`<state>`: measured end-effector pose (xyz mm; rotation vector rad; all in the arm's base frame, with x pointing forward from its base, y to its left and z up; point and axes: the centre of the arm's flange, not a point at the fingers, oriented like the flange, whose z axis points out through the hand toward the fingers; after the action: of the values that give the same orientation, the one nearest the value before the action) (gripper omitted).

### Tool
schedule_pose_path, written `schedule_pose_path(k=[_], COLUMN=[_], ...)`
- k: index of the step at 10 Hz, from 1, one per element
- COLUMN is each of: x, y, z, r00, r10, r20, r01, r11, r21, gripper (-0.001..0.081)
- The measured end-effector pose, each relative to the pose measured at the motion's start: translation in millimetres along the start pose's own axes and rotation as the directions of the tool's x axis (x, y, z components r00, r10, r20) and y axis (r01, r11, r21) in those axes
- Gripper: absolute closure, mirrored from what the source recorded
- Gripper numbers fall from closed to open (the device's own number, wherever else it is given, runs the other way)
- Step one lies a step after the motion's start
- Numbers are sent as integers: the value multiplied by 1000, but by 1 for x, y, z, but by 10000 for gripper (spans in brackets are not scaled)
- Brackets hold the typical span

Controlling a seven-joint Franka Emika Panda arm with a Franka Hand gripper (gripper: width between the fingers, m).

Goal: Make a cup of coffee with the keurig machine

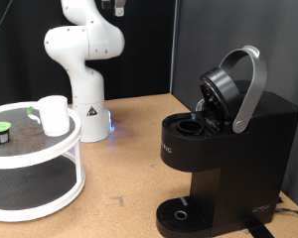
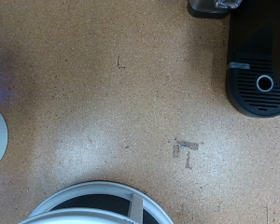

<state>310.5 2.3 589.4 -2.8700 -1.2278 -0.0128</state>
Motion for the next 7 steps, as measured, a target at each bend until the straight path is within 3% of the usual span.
schedule_pose_path(k=[2, 4, 7], x=[-10, -39, -77], y=[8, 25, 40], z=[-2, -7, -7], r00=[1000, 1000, 1000], r10=[-4, 9, -14], r20=[-11, -15, 8], r01=[4, -9, 14], r11=[1000, 1000, 1000], r21=[2, -18, 5], gripper=[-1, -1, -1])
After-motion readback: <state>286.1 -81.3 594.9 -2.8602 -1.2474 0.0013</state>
